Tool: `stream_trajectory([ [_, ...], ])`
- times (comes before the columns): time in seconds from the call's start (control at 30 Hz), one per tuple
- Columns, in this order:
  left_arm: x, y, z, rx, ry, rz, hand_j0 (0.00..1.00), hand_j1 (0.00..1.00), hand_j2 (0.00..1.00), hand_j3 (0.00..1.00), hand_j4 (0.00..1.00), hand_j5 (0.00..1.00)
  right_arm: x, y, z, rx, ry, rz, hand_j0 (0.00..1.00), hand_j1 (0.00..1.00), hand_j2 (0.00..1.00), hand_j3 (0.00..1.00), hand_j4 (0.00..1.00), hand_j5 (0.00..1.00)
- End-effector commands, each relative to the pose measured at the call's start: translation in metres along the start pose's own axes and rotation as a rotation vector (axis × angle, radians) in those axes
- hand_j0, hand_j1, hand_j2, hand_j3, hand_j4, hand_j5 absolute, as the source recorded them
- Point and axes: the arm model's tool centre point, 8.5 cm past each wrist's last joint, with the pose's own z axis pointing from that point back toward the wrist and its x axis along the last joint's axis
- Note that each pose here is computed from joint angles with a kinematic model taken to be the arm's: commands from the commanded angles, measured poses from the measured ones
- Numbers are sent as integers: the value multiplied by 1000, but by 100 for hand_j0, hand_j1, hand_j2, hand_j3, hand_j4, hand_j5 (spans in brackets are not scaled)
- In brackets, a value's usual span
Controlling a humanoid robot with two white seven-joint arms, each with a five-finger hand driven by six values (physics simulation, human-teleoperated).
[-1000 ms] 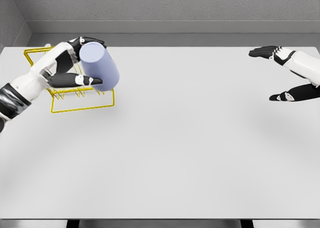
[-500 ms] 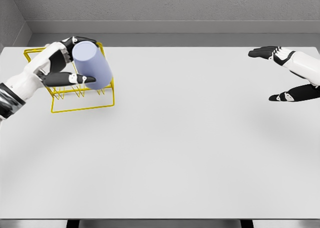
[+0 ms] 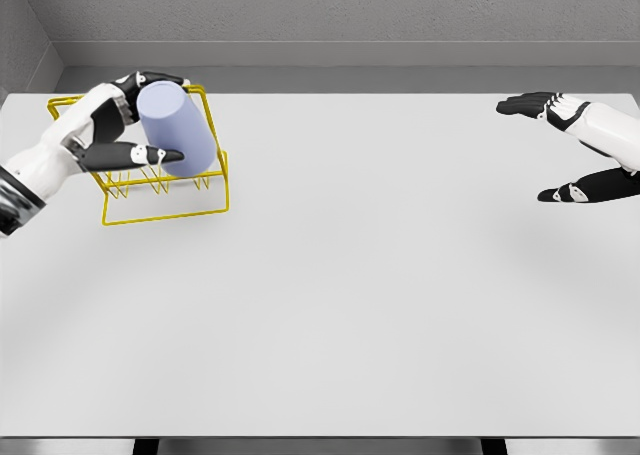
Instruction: Place the cup on the cup holder with both arms
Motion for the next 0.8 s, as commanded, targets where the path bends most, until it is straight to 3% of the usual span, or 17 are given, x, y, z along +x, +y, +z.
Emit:
stream_trajectory([
  [0.0, -2, 3, 1, 10, 7, 3, 73, 73, 73, 73, 73, 73, 0, -1, 0, -4, -1, -6, 100, 100, 100, 100, 100, 100],
  [0.07, -3, 2, 1, 9, 7, 4, 76, 76, 76, 76, 76, 76, 0, -1, 0, -4, -1, -6, 100, 100, 100, 100, 100, 100],
  [0.17, -2, 3, 1, 7, 8, 1, 91, 91, 91, 91, 91, 91, 0, -1, 0, -4, -1, -6, 100, 100, 100, 100, 100, 100],
  [0.63, 2, -1, -2, -2, -10, 5, 89, 89, 89, 89, 89, 89, -1, -1, 1, -5, 2, -8, 100, 100, 100, 100, 100, 100],
  [0.77, 13, -12, 4, -23, -127, 3, 90, 90, 90, 90, 90, 90, -1, -1, 1, -5, 2, -8, 100, 100, 100, 100, 100, 100],
])
